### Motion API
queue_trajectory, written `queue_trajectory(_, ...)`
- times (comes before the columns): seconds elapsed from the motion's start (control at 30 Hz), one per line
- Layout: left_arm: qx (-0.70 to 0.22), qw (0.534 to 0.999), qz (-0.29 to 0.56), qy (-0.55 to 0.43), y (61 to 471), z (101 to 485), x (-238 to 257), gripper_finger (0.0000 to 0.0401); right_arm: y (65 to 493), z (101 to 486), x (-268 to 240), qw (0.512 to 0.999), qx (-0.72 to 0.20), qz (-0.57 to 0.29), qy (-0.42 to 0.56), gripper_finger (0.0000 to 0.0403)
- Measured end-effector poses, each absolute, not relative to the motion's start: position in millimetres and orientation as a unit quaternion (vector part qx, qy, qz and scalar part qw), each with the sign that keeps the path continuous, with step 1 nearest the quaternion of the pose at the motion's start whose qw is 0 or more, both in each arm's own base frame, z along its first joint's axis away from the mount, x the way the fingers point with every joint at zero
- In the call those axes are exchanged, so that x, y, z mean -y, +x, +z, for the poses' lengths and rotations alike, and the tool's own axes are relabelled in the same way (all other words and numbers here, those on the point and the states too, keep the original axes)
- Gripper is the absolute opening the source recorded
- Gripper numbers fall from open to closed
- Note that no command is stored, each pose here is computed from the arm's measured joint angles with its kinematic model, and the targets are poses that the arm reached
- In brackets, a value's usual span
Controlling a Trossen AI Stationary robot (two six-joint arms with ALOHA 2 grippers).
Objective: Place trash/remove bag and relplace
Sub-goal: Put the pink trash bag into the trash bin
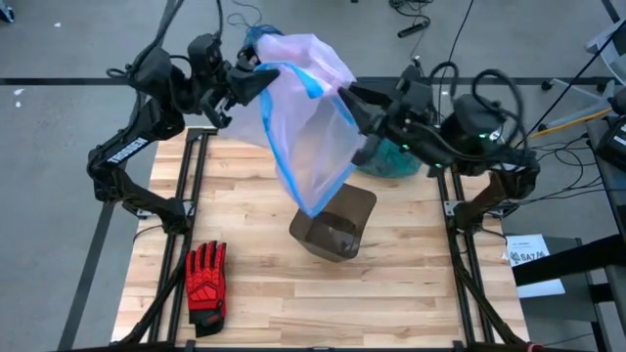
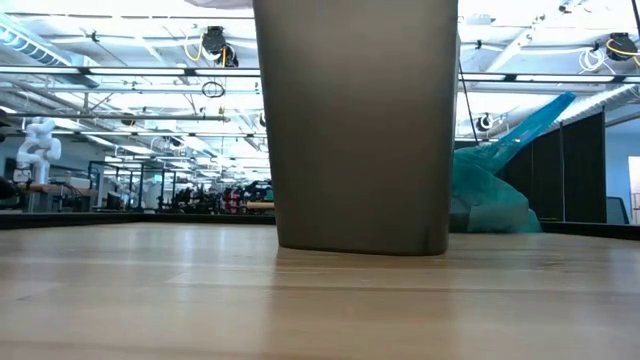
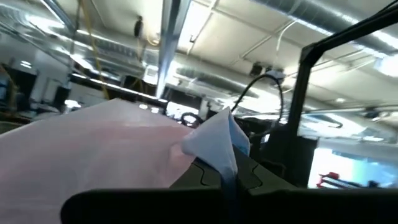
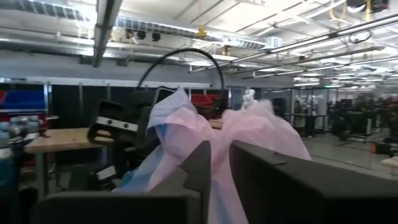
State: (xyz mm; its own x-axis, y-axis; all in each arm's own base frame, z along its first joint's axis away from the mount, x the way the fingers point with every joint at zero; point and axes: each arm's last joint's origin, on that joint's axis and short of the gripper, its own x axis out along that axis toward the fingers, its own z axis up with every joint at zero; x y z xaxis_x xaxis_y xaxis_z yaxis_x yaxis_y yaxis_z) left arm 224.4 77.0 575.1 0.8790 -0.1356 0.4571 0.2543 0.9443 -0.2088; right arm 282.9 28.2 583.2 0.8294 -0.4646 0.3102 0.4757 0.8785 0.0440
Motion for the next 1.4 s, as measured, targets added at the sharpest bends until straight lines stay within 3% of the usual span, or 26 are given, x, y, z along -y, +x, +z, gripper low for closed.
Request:
queue_trajectory(0.23, 0.24, 0.937, -0.185, -0.176, 247.1, 583.2, -65.5, 0.0, 249.4, 590.7, -46.3, 0.969, 0.135, -0.206, -0.026, 0.0107)
queue_trajectory(0.33, 0.244, 0.928, -0.218, -0.178, 254.3, 593.3, -57.3, 0.0, 223.7, 591.8, -49.7, 0.967, 0.094, -0.234, -0.046, 0.0122)
queue_trajectory(0.47, 0.249, 0.914, -0.263, -0.186, 262.0, 606.7, -46.6, 0.0, 186.0, 598.3, -44.7, 0.953, 0.08, -0.292, -0.018, 0.0132)
queue_trajectory(0.7, 0.233, 0.897, -0.292, -0.236, 292.7, 603.7, -34.3, 0.0, 144.1, 608.7, -22.8, 0.949, 0.105, -0.297, -0.001, 0.0127)
queue_trajectory(1.0, 0.236, 0.851, -0.338, -0.325, 346.7, 578.5, -19.1, 0.0, 140.6, 588.7, -11.9, 0.995, 0.028, -0.069, -0.059, 0.0141)
queue_trajectory(1.17, 0.217, 0.834, -0.359, -0.358, 353.9, 573.8, -15.5, 0.0, 135.1, 578.6, -7.1, 0.995, -0.025, -0.076, -0.06, 0.0167)
queue_trajectory(1.4, 0.192, 0.831, -0.405, -0.328, 347.8, 576.4, -9.3, 0.0, 163.1, 573.2, -9.9, 0.996, -0.041, -0.075, -0.039, 0.019)
